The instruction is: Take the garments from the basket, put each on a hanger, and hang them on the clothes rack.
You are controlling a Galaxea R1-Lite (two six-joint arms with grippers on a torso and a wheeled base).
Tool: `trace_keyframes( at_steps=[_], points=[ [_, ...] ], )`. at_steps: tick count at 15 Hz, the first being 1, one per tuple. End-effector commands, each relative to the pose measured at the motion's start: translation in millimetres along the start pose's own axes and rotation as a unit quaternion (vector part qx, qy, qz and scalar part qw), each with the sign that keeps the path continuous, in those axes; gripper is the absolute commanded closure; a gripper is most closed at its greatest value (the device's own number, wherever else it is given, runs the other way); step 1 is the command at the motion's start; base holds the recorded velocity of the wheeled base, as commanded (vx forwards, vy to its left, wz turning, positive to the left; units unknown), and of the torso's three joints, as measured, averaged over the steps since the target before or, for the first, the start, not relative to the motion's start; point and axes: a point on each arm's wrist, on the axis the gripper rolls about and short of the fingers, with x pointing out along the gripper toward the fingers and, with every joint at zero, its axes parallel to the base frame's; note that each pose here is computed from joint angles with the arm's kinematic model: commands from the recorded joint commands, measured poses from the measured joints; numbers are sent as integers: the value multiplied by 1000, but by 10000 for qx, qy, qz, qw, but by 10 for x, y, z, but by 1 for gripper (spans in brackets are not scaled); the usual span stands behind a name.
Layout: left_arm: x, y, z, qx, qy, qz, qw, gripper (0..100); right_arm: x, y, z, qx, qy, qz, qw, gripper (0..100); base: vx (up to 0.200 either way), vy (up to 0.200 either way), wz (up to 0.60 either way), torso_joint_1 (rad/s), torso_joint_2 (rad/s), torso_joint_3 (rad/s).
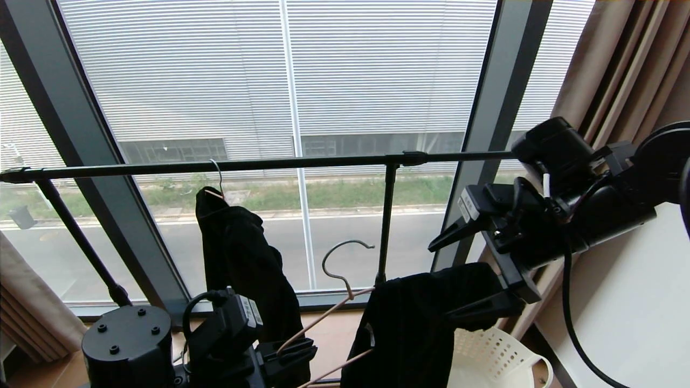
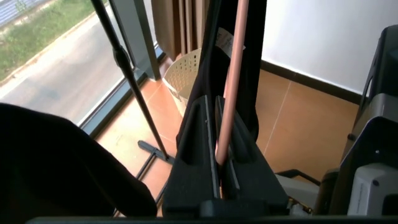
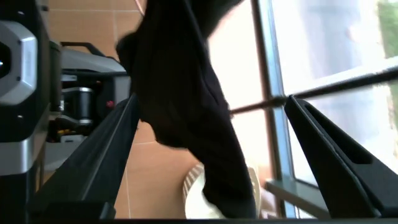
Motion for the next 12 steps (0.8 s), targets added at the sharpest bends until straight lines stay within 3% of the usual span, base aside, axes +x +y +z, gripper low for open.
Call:
trace_keyframes(
  at_steps=[1,12],
  points=[
    [48,-3,-52,-13,60,-39,10000,100,212,-53,-22,63,109,248,9996,0,0,0,0,0,0,0],
    [66,2,-38,49,-118,-19,9999,100,354,-67,-42,184,209,414,9988,0,0,0,0,0,0,0]
  ],
)
